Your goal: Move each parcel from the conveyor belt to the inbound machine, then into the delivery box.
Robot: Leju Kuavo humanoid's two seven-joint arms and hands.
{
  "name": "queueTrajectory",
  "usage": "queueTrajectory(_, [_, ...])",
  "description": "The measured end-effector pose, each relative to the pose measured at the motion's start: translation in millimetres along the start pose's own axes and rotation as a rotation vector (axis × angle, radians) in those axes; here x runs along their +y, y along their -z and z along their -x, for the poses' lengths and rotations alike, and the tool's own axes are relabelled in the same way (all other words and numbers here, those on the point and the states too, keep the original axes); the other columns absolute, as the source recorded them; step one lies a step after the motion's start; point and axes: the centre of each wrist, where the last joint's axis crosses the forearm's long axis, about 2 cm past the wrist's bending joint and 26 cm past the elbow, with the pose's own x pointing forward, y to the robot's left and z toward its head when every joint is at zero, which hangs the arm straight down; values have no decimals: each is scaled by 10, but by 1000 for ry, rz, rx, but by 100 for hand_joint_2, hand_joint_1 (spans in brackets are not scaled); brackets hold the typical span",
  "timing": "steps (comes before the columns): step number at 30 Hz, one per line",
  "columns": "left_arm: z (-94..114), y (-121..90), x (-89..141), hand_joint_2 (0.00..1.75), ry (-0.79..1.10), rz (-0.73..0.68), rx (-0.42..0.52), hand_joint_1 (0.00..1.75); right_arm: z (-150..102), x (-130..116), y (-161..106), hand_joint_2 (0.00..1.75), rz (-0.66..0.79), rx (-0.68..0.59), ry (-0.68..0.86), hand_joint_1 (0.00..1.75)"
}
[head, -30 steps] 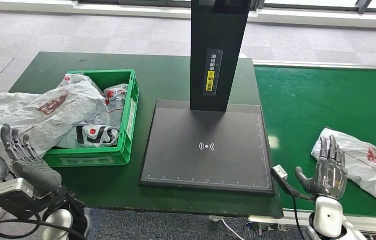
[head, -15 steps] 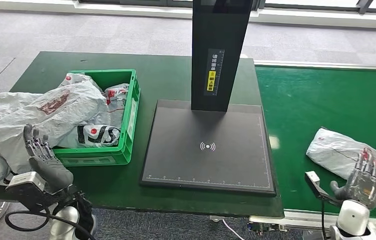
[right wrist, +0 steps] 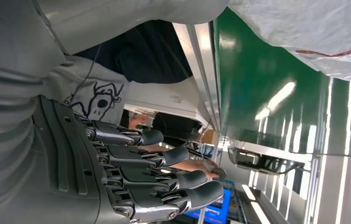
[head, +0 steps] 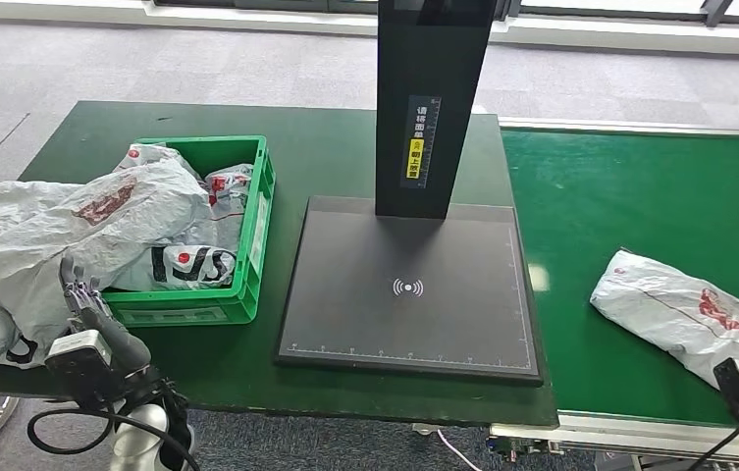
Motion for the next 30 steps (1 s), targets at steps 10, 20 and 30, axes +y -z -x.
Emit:
queueTrajectory(10, [31,-21,1,0,15,6,8,0,-188,-28,21,175,-12,4,106,0])
queueTrajectory(20, [47,4,-126,0,38,33,-7,0,-683,-579,469,175,-125,-16,1029,0])
queueTrajectory(30, [74,9,-204,0,53,51,-7,0,-829,-570,445,175,-187,27,1217,0])
